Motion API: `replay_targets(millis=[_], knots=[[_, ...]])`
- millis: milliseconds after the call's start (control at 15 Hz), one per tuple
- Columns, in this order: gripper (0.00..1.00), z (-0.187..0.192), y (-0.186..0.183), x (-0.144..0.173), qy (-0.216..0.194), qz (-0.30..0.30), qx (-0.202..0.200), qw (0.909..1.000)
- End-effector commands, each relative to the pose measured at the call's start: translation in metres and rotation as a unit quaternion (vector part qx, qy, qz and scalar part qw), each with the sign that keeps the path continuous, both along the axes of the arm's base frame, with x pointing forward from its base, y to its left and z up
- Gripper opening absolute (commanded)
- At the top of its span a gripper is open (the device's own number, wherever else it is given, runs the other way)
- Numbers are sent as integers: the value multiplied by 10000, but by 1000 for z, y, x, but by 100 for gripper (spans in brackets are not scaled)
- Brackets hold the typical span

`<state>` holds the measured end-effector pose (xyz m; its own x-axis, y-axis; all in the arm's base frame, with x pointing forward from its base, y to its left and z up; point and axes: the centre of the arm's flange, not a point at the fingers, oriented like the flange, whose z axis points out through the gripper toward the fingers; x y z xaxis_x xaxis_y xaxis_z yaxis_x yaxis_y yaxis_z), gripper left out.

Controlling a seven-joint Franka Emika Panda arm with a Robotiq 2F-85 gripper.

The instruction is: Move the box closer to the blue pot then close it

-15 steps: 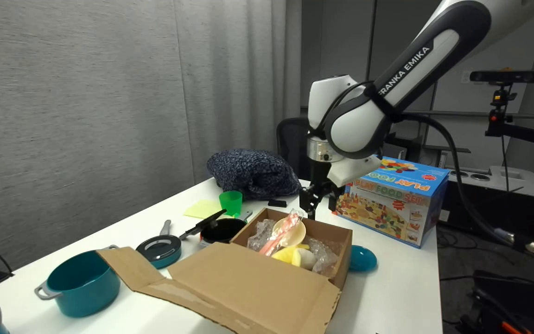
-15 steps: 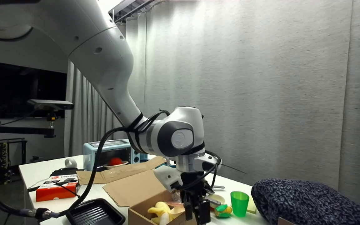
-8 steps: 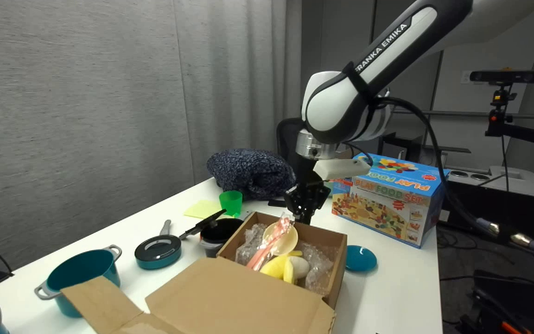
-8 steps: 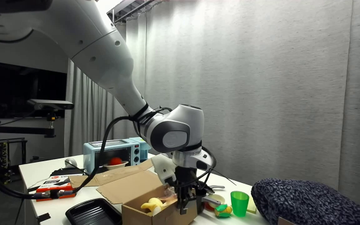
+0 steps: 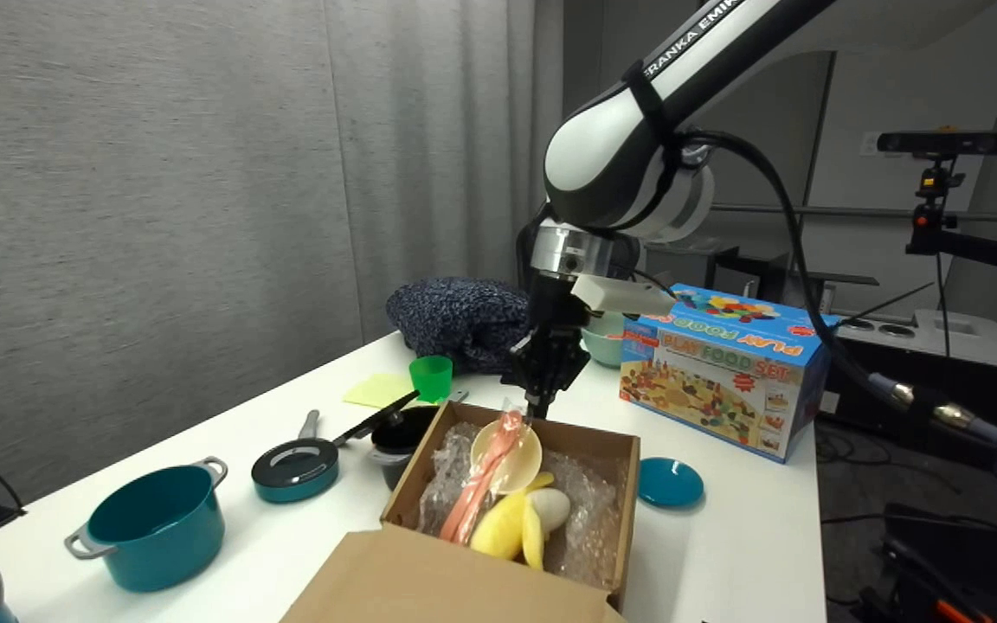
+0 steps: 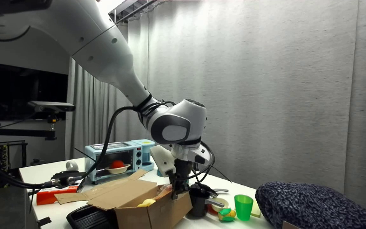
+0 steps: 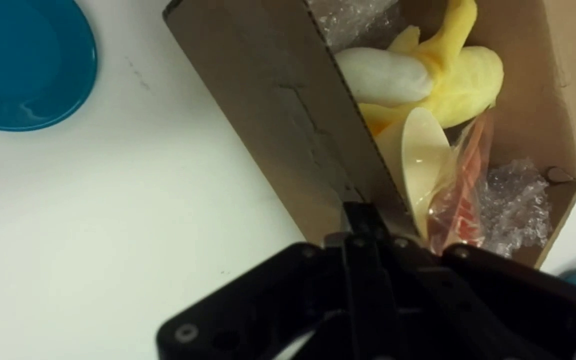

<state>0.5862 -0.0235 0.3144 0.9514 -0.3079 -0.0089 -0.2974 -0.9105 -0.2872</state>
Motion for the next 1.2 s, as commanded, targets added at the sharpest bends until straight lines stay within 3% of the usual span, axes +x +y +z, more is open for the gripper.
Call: replay_targets(millis=[0,600,800,1133], knots=[[0,6,0,4,47,183,-24,9998],[0,-5,-73,-2,50,-44,-1334,9910],[0,-27,-82,-3,144,-350,-1222,9918],[0,-68,-69,0,641,-1141,-609,9895]])
